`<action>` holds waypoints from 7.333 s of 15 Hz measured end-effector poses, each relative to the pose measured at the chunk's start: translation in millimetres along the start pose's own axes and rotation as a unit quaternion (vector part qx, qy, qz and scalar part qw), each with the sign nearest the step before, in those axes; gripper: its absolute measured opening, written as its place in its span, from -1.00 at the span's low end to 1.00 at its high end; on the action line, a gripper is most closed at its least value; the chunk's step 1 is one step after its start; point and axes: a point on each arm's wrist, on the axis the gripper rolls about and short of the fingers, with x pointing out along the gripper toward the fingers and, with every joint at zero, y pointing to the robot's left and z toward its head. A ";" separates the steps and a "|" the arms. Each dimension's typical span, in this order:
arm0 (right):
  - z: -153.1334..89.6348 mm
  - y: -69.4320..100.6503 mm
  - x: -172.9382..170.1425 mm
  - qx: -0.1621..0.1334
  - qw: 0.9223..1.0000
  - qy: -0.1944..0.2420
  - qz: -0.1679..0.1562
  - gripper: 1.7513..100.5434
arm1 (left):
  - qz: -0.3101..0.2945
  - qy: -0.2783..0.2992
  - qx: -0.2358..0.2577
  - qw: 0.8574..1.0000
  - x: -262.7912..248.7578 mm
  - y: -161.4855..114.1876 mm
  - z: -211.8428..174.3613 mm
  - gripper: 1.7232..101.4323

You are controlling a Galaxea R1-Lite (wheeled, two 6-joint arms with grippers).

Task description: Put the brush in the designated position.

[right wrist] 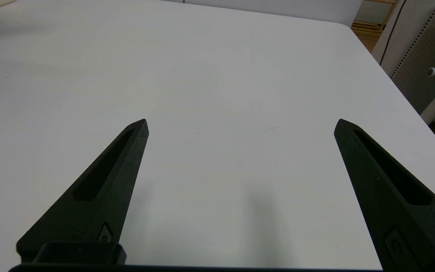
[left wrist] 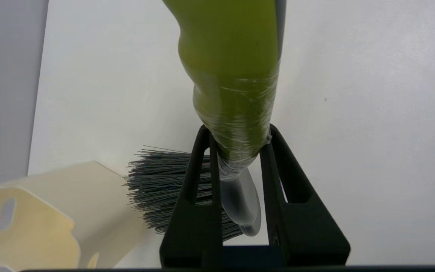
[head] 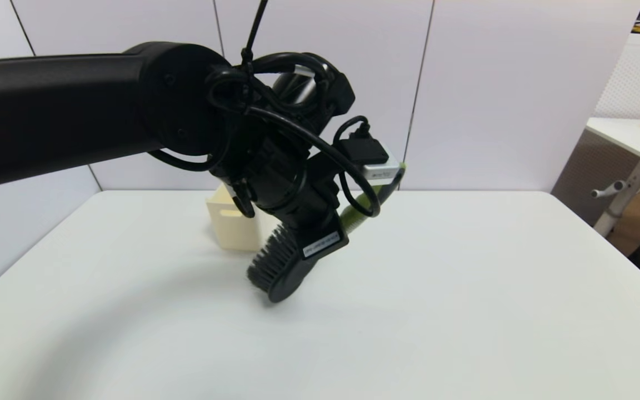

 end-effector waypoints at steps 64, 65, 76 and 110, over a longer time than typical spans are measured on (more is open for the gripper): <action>0.0 0.0 0.0 0.000 1.000 0.000 0.000 0.94 | 0.041 -0.067 0.537 0.840 111.3 78.7 -44.0 -0.64; 0.0 0.0 0.0 0.000 1.000 0.000 0.000 0.94 | 0.046 -0.066 0.538 0.839 111.8 79.8 -43.9 -0.64; 0.0 0.0 0.0 0.000 1.000 0.000 0.000 0.94 | 0.044 -0.037 0.531 0.846 120.6 84.7 -53.0 -0.64; 0.0 0.0 0.0 0.000 1.000 0.000 0.000 0.94 | 0.068 -0.036 0.519 0.851 88.8 91.4 -49.2 0.55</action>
